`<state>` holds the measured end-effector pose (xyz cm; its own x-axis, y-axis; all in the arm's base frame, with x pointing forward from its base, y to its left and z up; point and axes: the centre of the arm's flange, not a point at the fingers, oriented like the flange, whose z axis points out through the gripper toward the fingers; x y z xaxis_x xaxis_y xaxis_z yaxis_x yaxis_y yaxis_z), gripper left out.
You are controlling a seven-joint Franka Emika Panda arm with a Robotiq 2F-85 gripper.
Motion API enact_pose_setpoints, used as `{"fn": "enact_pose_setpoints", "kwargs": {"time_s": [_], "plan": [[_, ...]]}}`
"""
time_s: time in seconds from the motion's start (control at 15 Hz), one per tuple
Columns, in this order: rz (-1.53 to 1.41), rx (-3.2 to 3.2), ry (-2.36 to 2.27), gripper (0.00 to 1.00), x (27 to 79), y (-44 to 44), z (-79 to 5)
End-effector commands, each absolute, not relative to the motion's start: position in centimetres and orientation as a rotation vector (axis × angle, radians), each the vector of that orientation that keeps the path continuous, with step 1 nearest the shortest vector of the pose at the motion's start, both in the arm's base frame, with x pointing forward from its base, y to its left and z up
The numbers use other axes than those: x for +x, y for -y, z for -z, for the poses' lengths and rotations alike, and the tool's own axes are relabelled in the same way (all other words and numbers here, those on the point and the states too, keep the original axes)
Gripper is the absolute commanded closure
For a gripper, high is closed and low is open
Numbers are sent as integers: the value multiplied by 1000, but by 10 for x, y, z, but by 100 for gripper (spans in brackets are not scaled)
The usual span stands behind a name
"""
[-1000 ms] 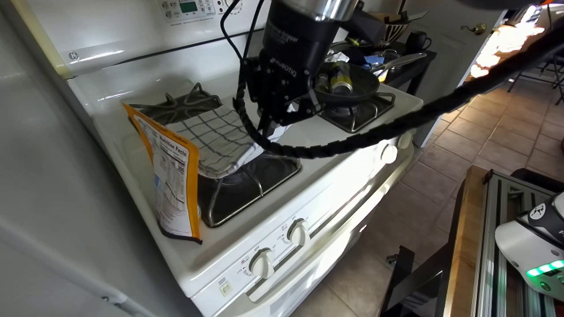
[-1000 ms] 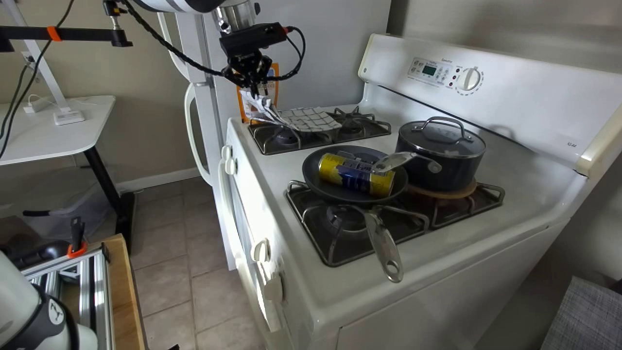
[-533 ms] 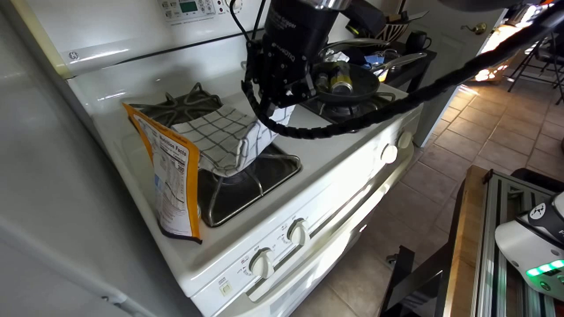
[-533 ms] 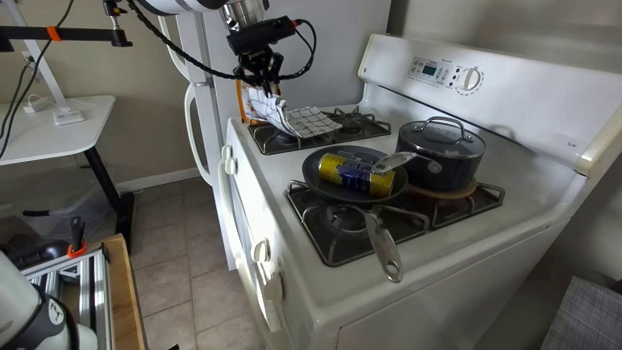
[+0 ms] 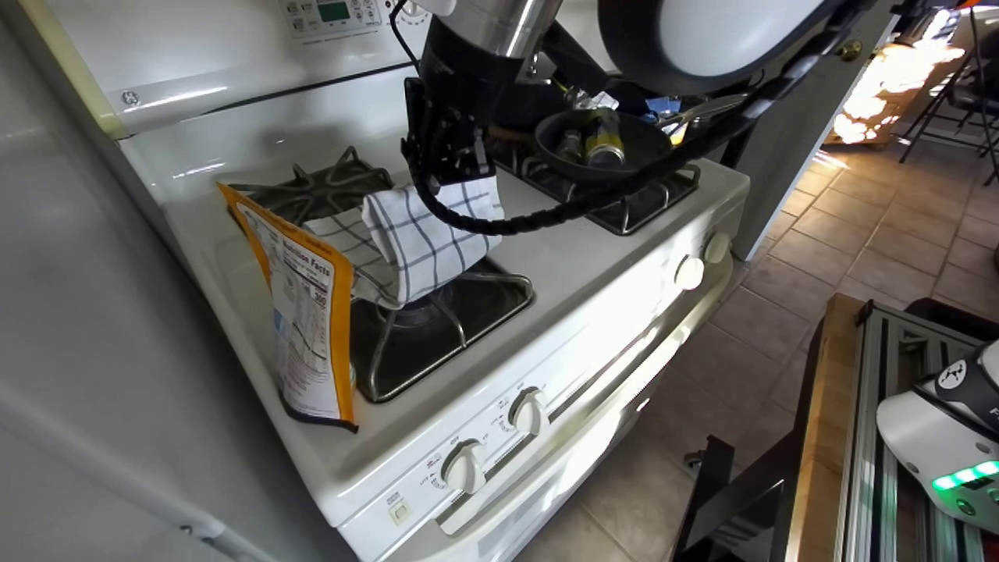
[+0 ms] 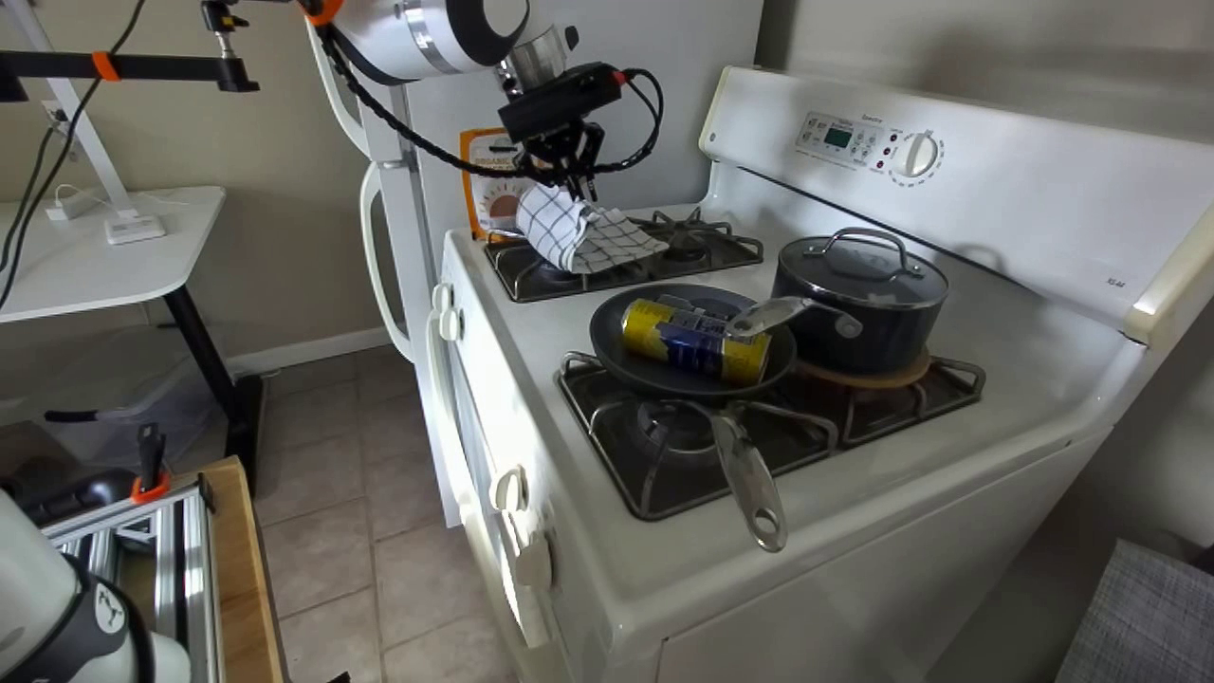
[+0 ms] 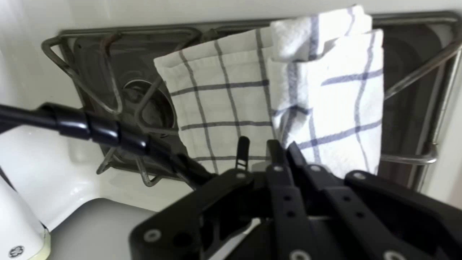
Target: Fold the towel in half
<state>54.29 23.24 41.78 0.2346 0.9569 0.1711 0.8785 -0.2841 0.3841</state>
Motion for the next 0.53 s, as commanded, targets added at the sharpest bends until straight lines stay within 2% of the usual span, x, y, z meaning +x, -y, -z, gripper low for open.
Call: {"fn": "enact_pose_setpoints", "kwargs": {"time_s": [0.0,0.47], "plan": [[-597,2299,-1683,100,578,-235,-428],[-650,2255,-1663,100,629,-245,-429]]}}
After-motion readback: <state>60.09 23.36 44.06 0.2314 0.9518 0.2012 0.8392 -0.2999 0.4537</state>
